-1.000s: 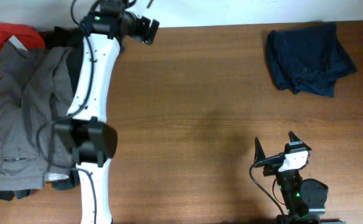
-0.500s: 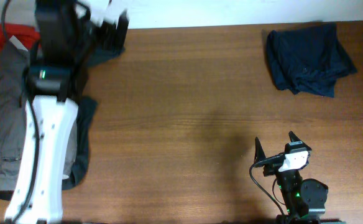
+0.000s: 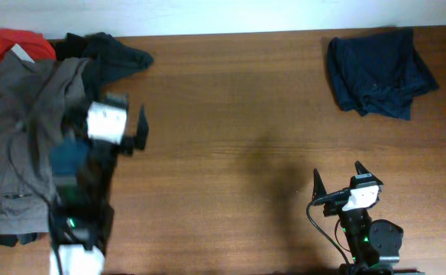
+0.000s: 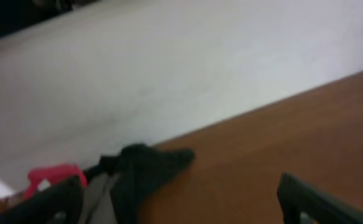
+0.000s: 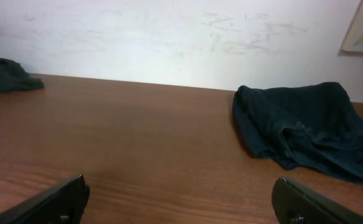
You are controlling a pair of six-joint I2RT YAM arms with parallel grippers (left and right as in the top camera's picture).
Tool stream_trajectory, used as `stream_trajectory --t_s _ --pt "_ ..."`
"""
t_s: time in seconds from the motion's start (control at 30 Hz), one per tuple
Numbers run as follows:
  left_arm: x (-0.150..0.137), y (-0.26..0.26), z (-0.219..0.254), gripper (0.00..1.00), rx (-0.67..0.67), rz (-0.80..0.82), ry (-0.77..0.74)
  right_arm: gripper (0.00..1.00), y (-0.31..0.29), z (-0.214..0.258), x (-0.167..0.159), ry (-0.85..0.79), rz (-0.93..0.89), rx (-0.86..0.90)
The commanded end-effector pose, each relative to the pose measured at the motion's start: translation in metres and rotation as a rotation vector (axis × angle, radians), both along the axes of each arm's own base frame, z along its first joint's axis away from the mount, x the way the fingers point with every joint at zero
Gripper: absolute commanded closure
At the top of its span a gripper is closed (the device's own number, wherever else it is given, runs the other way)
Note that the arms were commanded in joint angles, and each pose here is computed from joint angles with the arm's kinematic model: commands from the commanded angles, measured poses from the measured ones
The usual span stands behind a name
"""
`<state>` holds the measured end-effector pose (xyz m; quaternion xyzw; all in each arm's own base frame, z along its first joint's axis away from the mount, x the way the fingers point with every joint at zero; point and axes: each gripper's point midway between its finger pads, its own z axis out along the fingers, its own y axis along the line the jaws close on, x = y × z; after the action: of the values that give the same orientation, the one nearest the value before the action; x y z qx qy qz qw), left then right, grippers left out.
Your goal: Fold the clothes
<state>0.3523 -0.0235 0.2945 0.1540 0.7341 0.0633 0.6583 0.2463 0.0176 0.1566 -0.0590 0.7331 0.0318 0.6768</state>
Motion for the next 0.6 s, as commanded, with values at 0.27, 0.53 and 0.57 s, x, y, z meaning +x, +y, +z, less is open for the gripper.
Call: stream_trajectory --t_s 0.27,0.53,0.57 --pt "-0.076 0.010 -0.084 0.01 -0.058 0.023 -0.129 0.02 -0.004 -0.003 0.000 0.006 -0.020 0.008" --pt "-0.092 0.018 -0.106 0.01 -0.088 0.056 -0.158 0.01 -0.004 -0.003 0.000 0.006 -0.020 0.008" --pt "-0.093 0.018 -0.108 0.01 -0.088 0.057 -0.152 0.01 -0.004 -0.003 0.000 0.006 -0.020 0.007"
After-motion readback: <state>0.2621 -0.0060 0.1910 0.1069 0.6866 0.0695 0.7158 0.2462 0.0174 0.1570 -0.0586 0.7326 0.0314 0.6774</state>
